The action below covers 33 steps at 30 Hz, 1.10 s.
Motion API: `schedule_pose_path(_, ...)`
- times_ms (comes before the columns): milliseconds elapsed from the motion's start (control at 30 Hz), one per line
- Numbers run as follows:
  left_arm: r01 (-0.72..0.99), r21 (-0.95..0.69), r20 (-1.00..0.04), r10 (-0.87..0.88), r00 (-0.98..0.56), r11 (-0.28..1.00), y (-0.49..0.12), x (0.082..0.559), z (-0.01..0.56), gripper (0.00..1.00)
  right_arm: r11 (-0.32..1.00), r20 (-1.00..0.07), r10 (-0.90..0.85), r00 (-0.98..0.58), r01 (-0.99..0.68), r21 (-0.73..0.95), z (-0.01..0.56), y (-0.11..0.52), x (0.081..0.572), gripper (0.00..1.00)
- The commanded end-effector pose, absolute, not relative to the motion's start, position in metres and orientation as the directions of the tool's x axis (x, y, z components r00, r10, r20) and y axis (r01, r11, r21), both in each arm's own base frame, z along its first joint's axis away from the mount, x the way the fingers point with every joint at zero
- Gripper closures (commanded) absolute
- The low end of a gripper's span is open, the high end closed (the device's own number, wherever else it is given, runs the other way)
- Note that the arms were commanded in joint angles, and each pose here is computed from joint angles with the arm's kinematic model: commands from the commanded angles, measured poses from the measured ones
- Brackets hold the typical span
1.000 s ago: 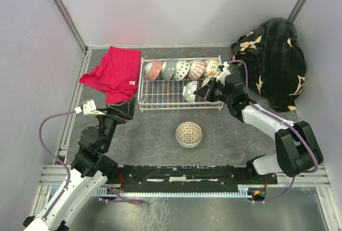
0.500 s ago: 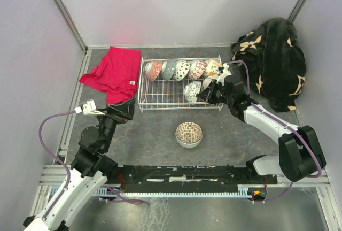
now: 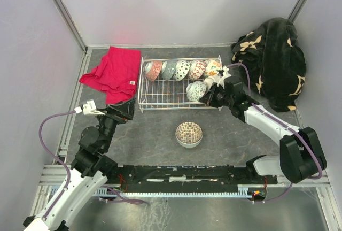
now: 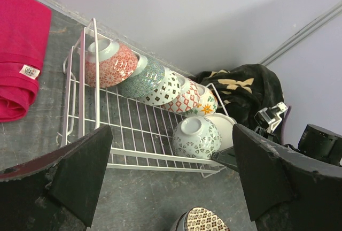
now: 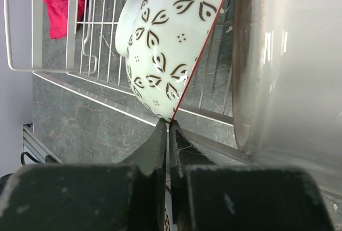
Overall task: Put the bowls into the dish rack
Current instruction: Turn the bowl upside down on the dish rack.
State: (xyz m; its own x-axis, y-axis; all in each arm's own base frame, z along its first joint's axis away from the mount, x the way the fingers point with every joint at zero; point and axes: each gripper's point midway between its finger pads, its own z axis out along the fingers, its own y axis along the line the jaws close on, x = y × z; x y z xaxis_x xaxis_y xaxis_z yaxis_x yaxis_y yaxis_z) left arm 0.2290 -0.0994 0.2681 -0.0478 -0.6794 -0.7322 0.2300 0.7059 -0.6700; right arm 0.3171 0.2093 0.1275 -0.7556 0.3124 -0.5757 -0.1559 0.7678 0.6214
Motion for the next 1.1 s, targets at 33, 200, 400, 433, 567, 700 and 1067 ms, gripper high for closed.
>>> schedule_pose_path(33,0.271,-0.666,-0.725,-0.689,-0.017,0.694,-0.1007,0.2275,0.2863,0.01,0.803,-0.587,0.301,-0.751,-0.133,0.581,0.1258,0.2002,0.3176,0.92)
schedule_pose_path(200,0.27,-0.666,-0.725,-0.688,-0.017,0.695,-0.1006,0.2276,0.2856,0.01,0.805,-0.591,0.303,-0.748,-0.132,0.579,0.1282,0.199,0.3164,0.87)
schedule_pose_path(400,0.271,-0.666,-0.725,-0.689,-0.017,0.695,-0.1006,0.2273,0.2858,0.01,0.806,-0.594,0.303,-0.745,-0.131,0.577,0.1296,0.1979,0.3148,0.85)
schedule_pose_path(433,0.271,-0.666,-0.725,-0.688,-0.018,0.695,-0.1008,0.2273,0.2858,0.01,0.807,-0.593,0.305,-0.745,-0.13,0.577,0.1296,0.1973,0.3148,0.84)
schedule_pose_path(567,0.272,-0.667,-0.724,-0.689,-0.016,0.694,-0.1005,0.2272,0.2866,0.01,0.808,-0.591,0.305,-0.746,-0.126,0.576,0.1293,0.1971,0.3143,0.83)
schedule_pose_path(700,0.271,-0.667,-0.725,-0.689,-0.017,0.694,-0.1006,0.2273,0.286,0.01,0.807,-0.588,0.308,-0.748,-0.122,0.578,0.1284,0.197,0.3137,0.83)
schedule_pose_path(1067,0.272,-0.666,-0.724,-0.689,-0.017,0.694,-0.1006,0.2272,0.2862,0.01,0.817,-0.58,0.316,-0.751,-0.096,0.569,0.1256,0.1919,0.31,0.76)
